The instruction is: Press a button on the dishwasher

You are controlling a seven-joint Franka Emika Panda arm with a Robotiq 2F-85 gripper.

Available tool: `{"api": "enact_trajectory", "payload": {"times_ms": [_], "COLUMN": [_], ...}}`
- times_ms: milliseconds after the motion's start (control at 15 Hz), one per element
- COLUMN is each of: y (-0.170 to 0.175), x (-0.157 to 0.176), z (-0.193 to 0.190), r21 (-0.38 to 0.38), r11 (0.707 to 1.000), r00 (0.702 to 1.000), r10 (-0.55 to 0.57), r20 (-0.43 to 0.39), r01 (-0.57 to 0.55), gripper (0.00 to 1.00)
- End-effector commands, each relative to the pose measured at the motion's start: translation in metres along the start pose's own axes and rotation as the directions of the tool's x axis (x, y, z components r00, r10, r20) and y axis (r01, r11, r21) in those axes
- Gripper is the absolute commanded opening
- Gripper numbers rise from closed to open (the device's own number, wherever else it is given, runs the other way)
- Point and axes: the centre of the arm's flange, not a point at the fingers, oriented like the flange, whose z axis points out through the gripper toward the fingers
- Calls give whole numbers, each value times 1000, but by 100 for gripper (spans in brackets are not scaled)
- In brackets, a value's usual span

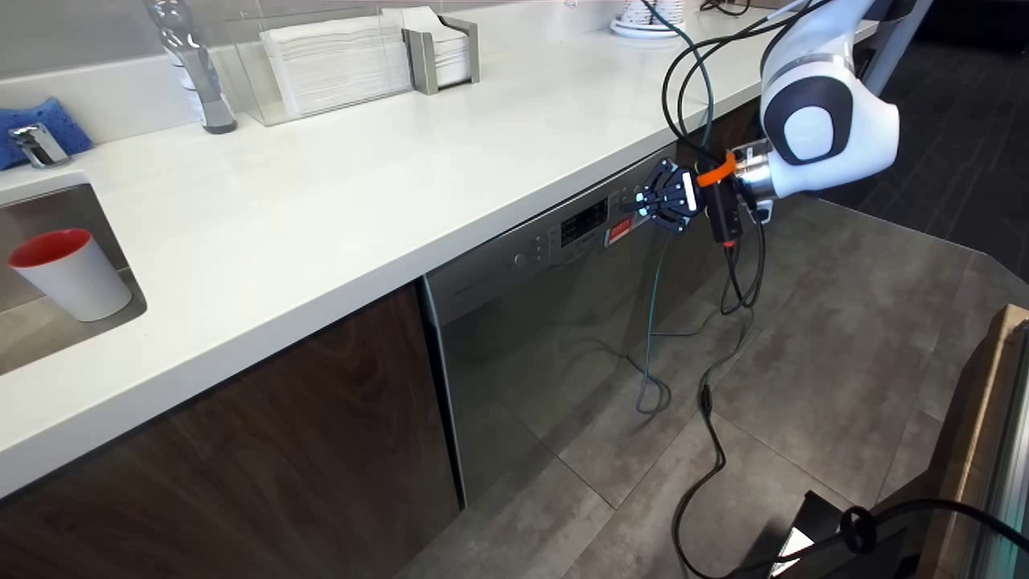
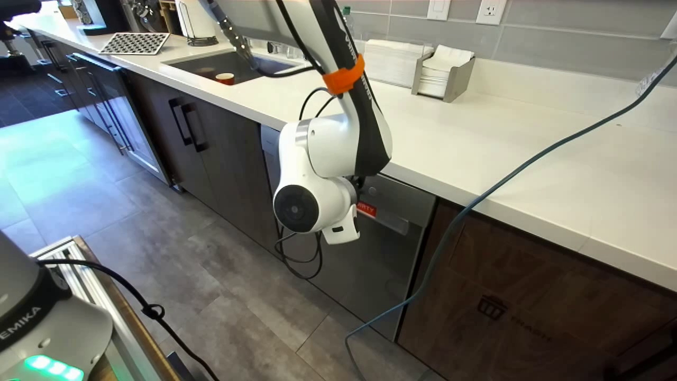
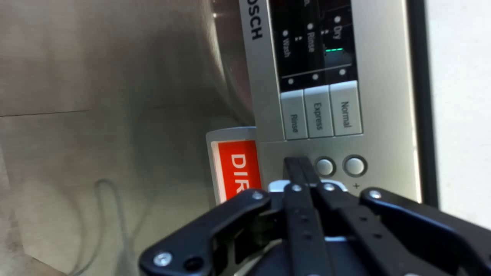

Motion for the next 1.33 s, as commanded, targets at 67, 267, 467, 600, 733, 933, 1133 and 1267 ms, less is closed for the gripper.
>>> {"api": "enact_trajectory", "payload": {"times_ms": [67, 267, 467, 600, 733, 933, 1133, 1267], "y": [-17, -16, -16, -16, -16, -17, -16, -15], "x": [-11, -12, -13, -14, -13, -11, -8, -5], "z": [33, 33, 32, 32, 30, 28, 22, 18], "r21": [86, 90, 96, 98, 101, 101, 96, 76], "r11": [996, 995, 994, 994, 994, 994, 995, 997], "r00": [1000, 999, 999, 999, 999, 999, 999, 999], "r10": [20, 34, 46, 48, 43, 33, 17, -15], "r20": [-2, -12, -22, -25, -28, -31, -36, -52], "r01": [-20, -33, -44, -45, -40, -29, -14, 19], "gripper": [0, 0, 0, 0, 0, 0, 0, 0]}}
